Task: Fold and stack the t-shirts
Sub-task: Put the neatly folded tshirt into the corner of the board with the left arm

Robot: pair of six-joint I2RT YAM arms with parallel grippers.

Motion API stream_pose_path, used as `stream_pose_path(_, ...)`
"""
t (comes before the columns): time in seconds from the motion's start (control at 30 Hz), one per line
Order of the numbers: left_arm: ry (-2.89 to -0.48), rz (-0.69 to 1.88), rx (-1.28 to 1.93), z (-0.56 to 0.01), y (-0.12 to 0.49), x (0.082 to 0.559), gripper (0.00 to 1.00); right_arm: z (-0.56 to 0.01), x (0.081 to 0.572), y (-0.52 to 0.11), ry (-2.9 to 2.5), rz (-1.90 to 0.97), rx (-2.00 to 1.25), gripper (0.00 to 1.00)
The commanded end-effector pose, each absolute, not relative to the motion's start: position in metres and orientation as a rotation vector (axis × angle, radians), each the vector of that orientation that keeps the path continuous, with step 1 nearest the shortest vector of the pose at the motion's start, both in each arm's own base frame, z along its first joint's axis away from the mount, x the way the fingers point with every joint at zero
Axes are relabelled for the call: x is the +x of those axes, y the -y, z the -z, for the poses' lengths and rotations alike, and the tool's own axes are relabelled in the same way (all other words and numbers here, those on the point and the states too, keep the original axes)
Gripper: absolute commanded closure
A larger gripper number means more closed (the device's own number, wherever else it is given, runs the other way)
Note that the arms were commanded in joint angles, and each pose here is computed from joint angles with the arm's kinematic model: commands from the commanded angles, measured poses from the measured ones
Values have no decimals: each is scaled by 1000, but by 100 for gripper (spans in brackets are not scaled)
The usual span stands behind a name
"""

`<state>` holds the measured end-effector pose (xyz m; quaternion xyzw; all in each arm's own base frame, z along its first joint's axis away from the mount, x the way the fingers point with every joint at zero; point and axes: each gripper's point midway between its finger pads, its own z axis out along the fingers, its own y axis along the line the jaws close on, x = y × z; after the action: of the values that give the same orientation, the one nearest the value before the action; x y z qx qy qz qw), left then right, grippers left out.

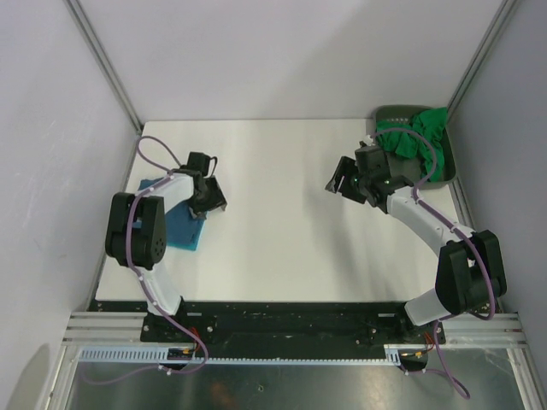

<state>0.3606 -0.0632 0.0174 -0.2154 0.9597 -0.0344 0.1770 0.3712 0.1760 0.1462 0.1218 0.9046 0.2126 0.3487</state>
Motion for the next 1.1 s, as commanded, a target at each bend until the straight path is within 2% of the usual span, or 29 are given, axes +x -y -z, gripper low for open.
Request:
stream_pose_path(0.0, -2678, 75, -731, 2, 54, 379, 32, -151, 370, -178, -2328, -545, 285, 35)
stream_pose_path(0.1, -2654, 70, -783, 0, 45, 382, 36, -148, 370, -177, -2334, -536, 282, 35)
stream_pose_path(0.83, -2653, -2, -928, 11, -10, 337, 35, -138, 364, -199, -2360, -548, 243, 35)
stream_pose_path(1.07, -2661, 33, -886, 7, -8, 336, 35, -136, 361, -201, -2363, -551, 241, 35)
